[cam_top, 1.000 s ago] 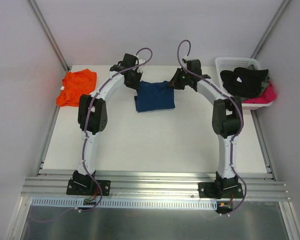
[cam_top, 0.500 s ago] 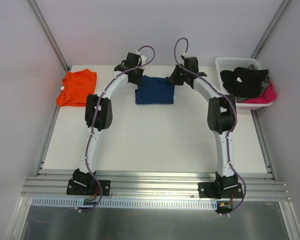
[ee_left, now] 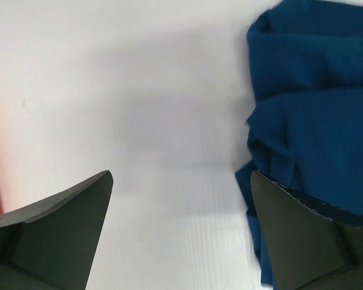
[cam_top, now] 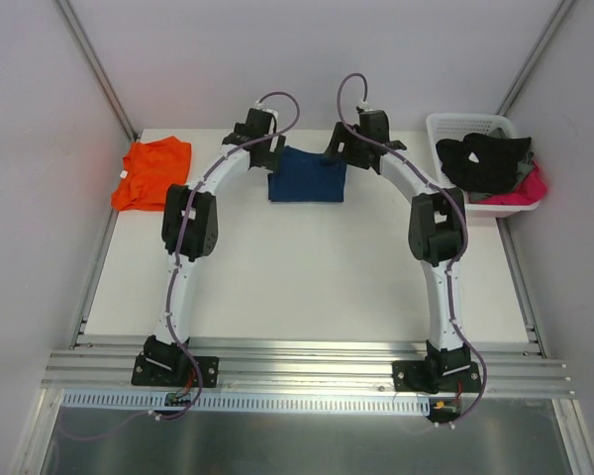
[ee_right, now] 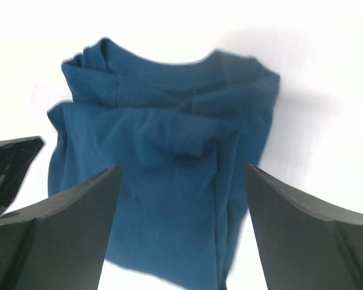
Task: Fold and stack the t-shirts
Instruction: Fold the tshirt
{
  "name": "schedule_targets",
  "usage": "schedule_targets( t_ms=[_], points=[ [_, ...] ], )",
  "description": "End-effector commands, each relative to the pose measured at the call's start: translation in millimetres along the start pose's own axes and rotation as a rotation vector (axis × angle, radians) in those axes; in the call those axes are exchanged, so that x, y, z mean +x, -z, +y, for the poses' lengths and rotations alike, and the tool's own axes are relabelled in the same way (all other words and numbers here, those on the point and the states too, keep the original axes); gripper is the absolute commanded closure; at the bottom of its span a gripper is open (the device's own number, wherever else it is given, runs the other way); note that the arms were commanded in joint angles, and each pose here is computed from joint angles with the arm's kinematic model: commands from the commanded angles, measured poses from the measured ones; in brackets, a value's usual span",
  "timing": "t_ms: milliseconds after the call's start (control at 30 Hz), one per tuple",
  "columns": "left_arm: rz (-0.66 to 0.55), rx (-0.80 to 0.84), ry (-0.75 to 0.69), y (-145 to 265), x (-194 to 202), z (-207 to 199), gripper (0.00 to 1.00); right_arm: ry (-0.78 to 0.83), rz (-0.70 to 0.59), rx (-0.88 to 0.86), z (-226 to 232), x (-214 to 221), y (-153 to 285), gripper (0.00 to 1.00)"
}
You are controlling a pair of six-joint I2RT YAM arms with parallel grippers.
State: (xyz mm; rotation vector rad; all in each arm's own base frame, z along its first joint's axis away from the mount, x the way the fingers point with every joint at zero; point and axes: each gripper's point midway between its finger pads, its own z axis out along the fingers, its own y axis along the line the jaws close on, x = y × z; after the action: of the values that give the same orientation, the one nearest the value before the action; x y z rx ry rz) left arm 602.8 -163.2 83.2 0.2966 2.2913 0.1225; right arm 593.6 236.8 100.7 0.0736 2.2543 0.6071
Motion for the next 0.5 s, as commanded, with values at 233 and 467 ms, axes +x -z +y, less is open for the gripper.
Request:
schedule_targets(
  t_ms=[233,467],
  points=[
    [0.003,0.501,0.233,112.3,-23.7,-35.2,0.01,0.018,-0.031,-0.048,38.4,-20.1,79.4,0.15],
    [0.140,0.768,0.405,107.4,2.1,-55.6,0.01,-0.103,0.087,-0.179,59.5,10.7,69.3,0.16]
  ],
)
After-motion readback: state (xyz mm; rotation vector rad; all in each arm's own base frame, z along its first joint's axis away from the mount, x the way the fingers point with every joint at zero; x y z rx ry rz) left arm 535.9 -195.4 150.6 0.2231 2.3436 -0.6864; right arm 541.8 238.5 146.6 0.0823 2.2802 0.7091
